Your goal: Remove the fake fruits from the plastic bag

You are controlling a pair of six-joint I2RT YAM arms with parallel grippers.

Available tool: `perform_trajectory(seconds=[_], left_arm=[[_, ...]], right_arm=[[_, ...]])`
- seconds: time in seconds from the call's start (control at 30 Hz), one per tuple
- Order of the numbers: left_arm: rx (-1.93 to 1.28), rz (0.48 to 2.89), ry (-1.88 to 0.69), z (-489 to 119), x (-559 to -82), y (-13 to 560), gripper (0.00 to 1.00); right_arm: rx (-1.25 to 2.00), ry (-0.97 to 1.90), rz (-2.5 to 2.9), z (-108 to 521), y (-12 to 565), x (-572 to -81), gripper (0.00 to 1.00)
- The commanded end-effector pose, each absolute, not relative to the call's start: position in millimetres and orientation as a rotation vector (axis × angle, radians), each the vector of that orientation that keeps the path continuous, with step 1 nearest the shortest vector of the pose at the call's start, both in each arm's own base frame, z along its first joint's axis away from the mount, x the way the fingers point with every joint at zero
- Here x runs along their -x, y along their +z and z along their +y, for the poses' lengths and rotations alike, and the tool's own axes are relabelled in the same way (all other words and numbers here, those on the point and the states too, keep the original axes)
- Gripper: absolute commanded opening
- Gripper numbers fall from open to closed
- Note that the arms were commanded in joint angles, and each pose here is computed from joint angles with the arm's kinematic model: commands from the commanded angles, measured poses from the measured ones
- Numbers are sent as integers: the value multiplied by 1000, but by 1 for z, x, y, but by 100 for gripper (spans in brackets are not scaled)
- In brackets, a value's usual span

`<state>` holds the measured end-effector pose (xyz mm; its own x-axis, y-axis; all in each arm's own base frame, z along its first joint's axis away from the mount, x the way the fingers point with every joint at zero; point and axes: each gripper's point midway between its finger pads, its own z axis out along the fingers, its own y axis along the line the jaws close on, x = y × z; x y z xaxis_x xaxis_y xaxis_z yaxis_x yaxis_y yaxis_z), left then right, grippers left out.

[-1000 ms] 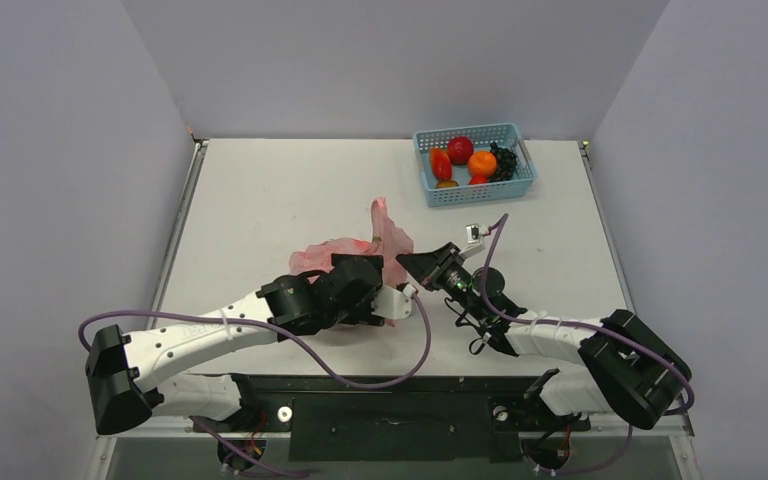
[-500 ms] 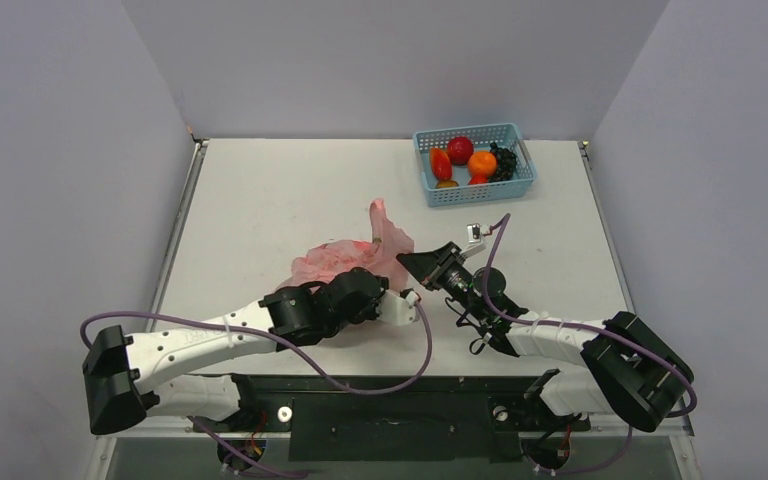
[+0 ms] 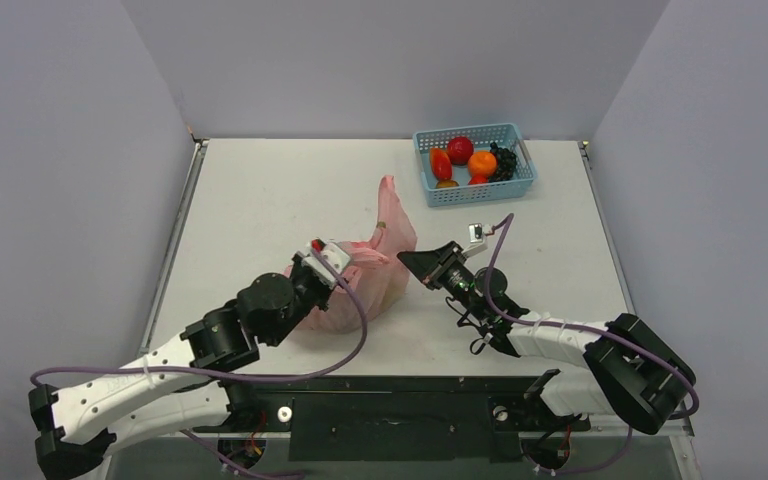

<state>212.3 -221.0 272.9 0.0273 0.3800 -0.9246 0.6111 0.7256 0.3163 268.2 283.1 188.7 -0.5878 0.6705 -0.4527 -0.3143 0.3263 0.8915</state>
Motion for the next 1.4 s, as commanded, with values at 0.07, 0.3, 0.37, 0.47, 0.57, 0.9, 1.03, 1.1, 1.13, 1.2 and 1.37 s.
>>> perform_trajectory(seconds=[0.07,0.3,0.37,0.47,0.57,0.9,1.03,1.1,1.13,1.2,1.37], left_arm=[[123,1607,-427,-150,-223,297,0],[783,1387,-728,-81,-208,283,0],[897,1292,-840,-73,-206,279,0],[983,1206,-941,-68,-204,274,0],[1019,1183,-966,-64,-203,267,0],[944,1252,-971,-75,-200,264,0],[928,1251,-979,-75,-199,266,0],[922,1256,-972,-75,-199,266,0],[918,1262,-968,-75,-199,266,0],[922,1263,-968,-75,-199,265,0],[929,1260,-981,-78,-200,265,0]], right_arm=[[-342,1442,1623,280,217,-272,0],[-434,1479,1629,275,210,-270,0],[-480,1500,1637,274,205,-269,0],[-524,1542,1656,278,201,-264,0],[-492,1549,1691,285,199,-257,0],[173,941,1833,275,231,-245,77],[306,750,1757,260,261,-249,83],[326,681,1759,260,272,-254,84],[322,650,1767,260,275,-257,84],[288,549,1802,261,280,-269,85],[295,480,1828,291,291,-284,87]])
